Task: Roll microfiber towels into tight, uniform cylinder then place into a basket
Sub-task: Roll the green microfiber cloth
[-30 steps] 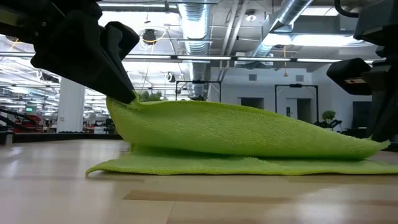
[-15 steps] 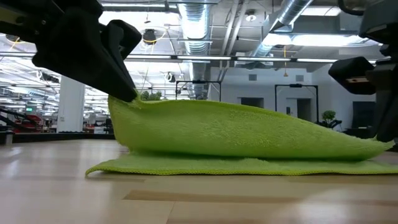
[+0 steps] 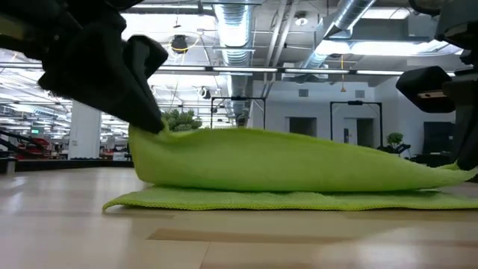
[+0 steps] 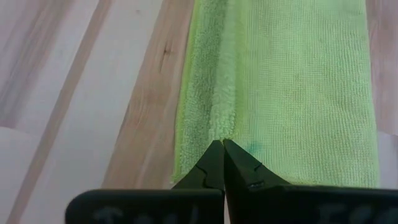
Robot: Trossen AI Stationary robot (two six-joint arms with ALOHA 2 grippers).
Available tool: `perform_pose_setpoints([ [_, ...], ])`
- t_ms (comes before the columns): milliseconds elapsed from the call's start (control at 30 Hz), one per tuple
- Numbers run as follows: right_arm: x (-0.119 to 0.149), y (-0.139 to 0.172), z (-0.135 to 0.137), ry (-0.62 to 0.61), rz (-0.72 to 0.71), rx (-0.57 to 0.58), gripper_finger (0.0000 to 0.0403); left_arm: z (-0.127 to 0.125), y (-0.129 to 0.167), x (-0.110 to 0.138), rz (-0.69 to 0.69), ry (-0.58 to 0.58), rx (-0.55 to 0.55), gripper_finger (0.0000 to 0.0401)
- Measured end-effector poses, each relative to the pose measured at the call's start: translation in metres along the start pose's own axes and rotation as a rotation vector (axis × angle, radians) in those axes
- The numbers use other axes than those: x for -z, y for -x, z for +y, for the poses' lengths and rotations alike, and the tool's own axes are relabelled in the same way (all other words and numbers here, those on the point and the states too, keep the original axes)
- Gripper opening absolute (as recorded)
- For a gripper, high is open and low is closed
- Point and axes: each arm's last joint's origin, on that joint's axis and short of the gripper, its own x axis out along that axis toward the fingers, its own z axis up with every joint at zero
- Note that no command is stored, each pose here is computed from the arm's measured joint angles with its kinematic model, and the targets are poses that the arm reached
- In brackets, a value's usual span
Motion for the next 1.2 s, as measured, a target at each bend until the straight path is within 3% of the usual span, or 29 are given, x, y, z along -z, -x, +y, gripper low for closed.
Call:
perform_pose_setpoints([
  [367, 0.000, 0.000, 0.001, 0.000, 0.001, -0.010, 0.0015, -0.003, 0.010, -0.010, -0.008, 0.014, 0.105, 0.0103],
  [667, 0.000, 0.000, 0.000, -0.003, -0.002, -0.010, 0.0016, 0.003, 0.007, -0.012, -0.020, 0.039, 0.077, 0.0107],
  [900, 0.000, 0.000, 0.000, -0.004, -0.002, -0.006, 0.0016, -0.010, -0.002, -0.010, -0.067, -0.050, 0.099, 0.0107],
  [1200, -0.001, -0.001, -0.003, -0.014, 0.000, 0.000, 0.0017, -0.017, -0.018, 0.007, 0.065, -0.098, 0.132, 0.0107],
])
